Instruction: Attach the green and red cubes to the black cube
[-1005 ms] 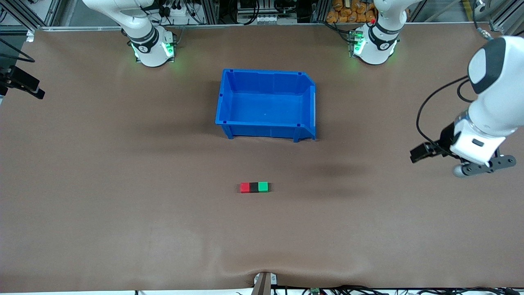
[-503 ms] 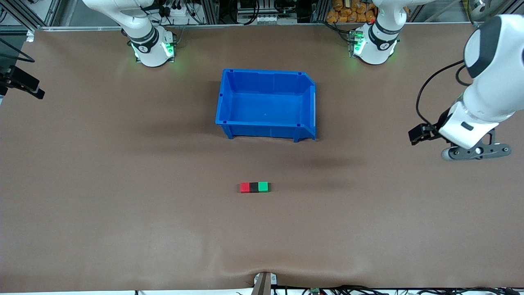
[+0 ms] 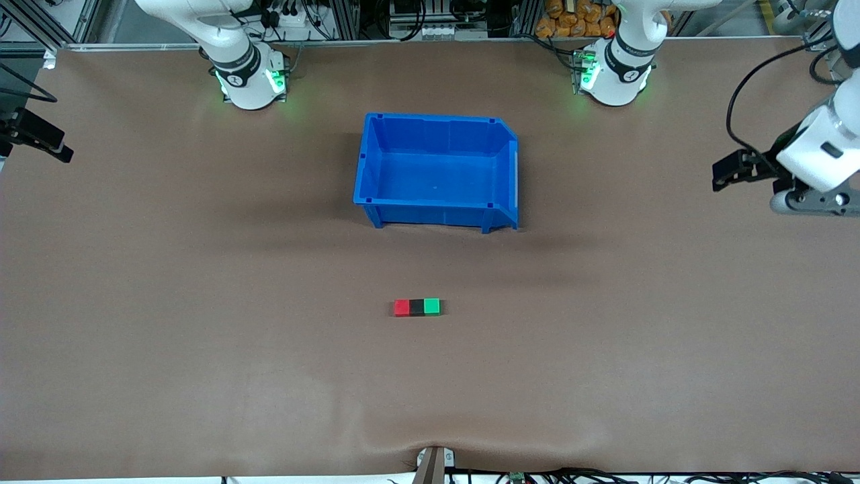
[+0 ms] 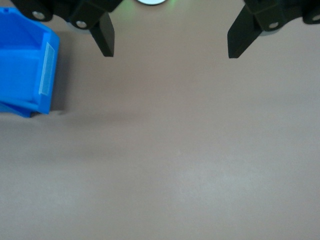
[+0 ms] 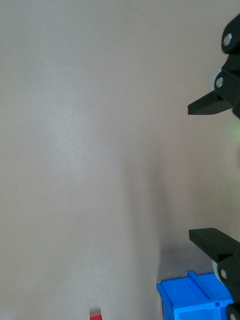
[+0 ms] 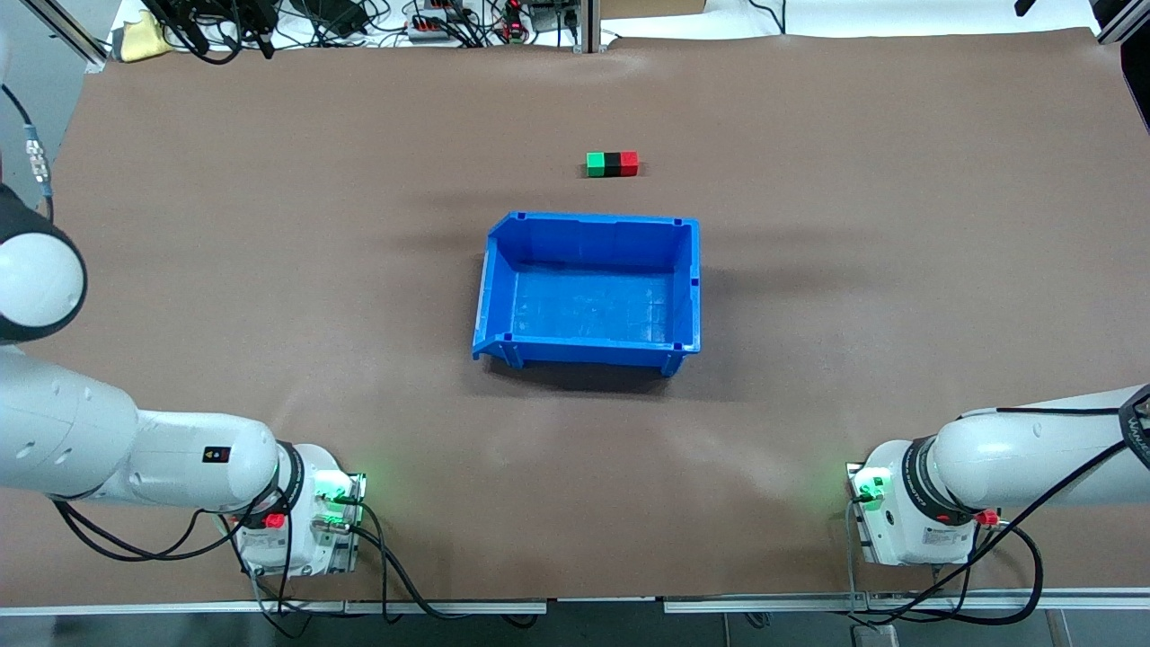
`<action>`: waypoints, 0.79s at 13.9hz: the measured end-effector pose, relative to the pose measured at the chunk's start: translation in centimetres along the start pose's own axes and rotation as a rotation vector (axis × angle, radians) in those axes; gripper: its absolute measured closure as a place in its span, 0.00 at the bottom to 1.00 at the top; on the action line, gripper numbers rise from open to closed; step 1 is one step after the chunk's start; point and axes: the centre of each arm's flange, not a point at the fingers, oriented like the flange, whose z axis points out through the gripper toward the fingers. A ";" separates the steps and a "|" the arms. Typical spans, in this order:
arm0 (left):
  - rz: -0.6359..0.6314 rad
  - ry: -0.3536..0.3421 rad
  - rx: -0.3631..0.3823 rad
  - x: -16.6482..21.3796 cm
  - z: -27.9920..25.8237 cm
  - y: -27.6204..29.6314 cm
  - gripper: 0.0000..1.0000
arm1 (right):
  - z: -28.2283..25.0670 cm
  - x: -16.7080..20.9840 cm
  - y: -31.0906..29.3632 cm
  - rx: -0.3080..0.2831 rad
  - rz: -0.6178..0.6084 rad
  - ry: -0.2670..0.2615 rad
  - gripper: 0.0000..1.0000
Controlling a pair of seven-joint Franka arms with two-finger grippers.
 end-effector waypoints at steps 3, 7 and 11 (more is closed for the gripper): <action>0.027 0.019 -0.043 -0.8 -1.4 1.9 0.00 | 0.0 0.0 0.0 0.000 0.000 0.000 0.00; 0.030 0.022 -0.046 -1.0 -2.3 2.1 0.00 | 0.0 0.0 0.0 0.000 0.000 0.000 0.00; 0.031 0.008 -0.046 -1.2 -2.6 2.1 0.00 | 0.0 0.0 0.0 0.000 0.000 0.000 0.00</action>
